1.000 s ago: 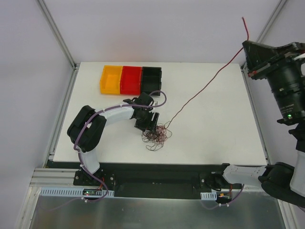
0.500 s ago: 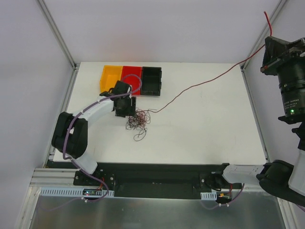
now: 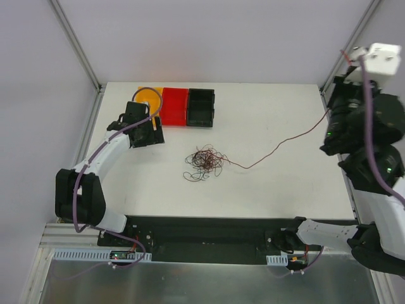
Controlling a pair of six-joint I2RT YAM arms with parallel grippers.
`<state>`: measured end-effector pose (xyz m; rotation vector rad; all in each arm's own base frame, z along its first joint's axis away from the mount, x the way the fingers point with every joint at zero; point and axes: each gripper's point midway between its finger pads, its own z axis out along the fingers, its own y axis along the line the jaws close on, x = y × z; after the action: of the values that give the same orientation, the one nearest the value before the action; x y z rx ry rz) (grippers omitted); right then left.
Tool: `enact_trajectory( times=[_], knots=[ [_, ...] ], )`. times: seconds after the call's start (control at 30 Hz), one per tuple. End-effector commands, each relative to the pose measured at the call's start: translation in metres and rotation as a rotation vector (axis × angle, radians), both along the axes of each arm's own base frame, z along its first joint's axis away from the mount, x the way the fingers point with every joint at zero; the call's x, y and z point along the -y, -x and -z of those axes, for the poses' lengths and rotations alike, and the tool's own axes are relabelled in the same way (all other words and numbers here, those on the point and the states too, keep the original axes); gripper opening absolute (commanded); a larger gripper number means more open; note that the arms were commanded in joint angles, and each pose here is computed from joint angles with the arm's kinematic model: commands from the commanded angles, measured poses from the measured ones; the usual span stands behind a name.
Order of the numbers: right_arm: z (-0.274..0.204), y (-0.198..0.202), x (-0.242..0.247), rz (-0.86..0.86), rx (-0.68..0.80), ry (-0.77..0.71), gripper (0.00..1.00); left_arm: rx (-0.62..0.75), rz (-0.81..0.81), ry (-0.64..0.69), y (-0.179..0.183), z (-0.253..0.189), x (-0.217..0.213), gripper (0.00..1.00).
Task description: Untangle the cables
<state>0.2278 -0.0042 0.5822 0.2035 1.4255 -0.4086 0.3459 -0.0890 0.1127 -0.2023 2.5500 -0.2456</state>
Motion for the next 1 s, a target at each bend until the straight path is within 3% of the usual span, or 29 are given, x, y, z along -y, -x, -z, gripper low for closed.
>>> enact_trajectory(
  times=[0.0,0.13,0.2,0.33,0.47,0.63,0.7,0.77,0.83,0.9,0.97],
  knots=[
    [0.087,-0.022,-0.028,-0.004,-0.191,0.073,0.01,0.122,0.124,0.117,0.007,-0.035,0.028,0.77],
    [0.214,-0.034,-0.047,-0.008,-0.394,0.090,0.01,0.148,0.217,0.158,0.014,-0.044,0.051,0.81],
    [0.291,-0.034,-0.059,-0.063,-0.564,0.006,0.01,0.130,0.277,0.212,0.019,-0.043,0.069,0.82],
    [0.418,-0.017,-0.077,-0.110,-0.899,-0.222,0.01,0.002,0.500,0.401,0.047,-0.033,0.135,0.96],
    [0.461,-0.006,-0.067,-0.064,-0.969,-0.335,0.01,-0.118,0.669,0.460,0.081,-0.016,0.185,0.98],
    [0.471,0.001,-0.007,0.152,-0.923,-0.460,0.01,-0.098,0.674,0.396,0.079,-0.012,0.189,0.99],
    [0.467,-0.002,0.003,0.150,-0.897,-0.475,0.25,-0.100,0.660,0.365,0.077,-0.008,0.185,0.99],
    [0.457,-0.014,-0.017,-0.020,-0.914,-0.464,0.51,-0.125,0.654,0.343,0.078,-0.002,0.183,0.99],
    [0.448,-0.025,-0.058,-0.262,-0.932,-0.475,0.64,-0.150,0.650,0.332,0.078,0.002,0.182,0.97],
    [0.441,-0.031,-0.104,-0.490,-0.915,-0.471,0.74,-0.168,0.667,0.346,0.080,0.003,0.185,0.85],
    [0.439,-0.030,-0.153,-0.733,-0.930,-0.517,0.77,-0.177,0.684,0.366,0.082,0.002,0.189,0.82]
  ],
)
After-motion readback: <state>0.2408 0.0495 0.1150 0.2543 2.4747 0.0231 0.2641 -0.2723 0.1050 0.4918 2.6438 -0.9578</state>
